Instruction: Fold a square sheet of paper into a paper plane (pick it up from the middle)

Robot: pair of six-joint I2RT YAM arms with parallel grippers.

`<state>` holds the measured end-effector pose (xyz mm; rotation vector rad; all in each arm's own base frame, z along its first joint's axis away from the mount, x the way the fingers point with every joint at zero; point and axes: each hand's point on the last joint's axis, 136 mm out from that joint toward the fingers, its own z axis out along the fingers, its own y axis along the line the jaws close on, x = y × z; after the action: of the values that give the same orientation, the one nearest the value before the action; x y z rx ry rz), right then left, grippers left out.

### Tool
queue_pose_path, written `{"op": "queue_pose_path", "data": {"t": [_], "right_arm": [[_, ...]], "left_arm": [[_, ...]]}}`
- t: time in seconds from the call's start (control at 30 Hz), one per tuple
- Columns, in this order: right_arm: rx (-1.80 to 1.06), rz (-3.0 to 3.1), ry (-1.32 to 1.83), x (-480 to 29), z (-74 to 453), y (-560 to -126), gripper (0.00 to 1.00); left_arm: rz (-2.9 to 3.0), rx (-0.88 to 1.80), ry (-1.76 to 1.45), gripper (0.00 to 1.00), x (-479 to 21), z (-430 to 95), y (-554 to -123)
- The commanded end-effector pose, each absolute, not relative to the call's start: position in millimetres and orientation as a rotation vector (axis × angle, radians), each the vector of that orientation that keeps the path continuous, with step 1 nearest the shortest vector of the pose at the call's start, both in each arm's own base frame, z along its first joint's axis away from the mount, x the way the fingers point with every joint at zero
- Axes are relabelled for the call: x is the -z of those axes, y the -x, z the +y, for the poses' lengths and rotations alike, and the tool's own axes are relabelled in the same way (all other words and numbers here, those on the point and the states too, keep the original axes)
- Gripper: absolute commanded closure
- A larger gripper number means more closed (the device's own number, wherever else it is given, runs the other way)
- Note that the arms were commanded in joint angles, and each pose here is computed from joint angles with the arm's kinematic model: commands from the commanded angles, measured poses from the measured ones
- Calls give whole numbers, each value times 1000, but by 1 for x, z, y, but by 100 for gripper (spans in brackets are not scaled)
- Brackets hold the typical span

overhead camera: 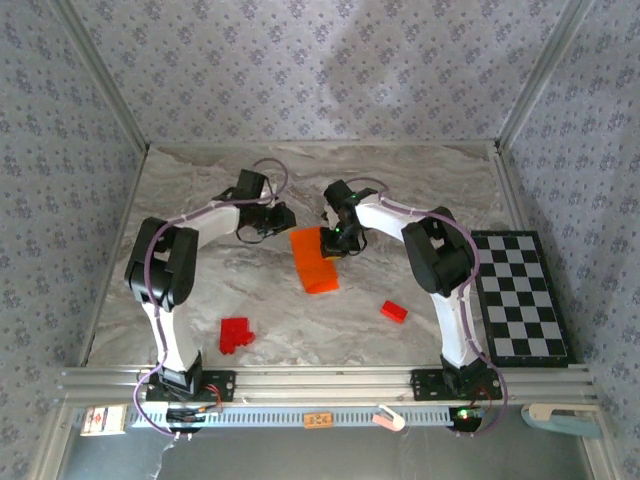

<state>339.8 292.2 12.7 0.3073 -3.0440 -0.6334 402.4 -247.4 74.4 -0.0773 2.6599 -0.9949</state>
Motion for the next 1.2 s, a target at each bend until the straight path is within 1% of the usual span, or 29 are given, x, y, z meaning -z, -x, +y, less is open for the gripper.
{"op": "queue_pose_path", "data": {"t": [0.0, 0.2, 0.5, 0.6, 0.77, 0.83, 0.97, 1.17], "right_arm": [[112, -2939, -209, 70, 226, -300, 91], [112, -2950, -192, 68, 225, -300, 91], [105, -2953, -169, 70, 224, -299, 91], [87, -2966, -110, 70, 220, -298, 92], [125, -2985, 35, 73, 224, -294, 92], [146, -2993, 68, 72, 226, -295, 92], [162, -2996, 154, 71, 229, -294, 92], [203, -2994, 214, 70, 231, -296, 92]], "left_arm": [[2680, 1039, 75, 85, -67, -264, -401], [2740, 960, 89, 85, -39, -259, -405], [2768, 806, 197, 86, -4, -220, -431], [2736, 798, 238, 86, -13, -207, -443], [2595, 872, 259, 84, -63, -207, -452], [2557, 894, 274, 83, -80, -206, -448], [2559, 952, 304, 82, -93, -208, -427], [2652, 1169, 261, 81, -91, -245, -370]]}}
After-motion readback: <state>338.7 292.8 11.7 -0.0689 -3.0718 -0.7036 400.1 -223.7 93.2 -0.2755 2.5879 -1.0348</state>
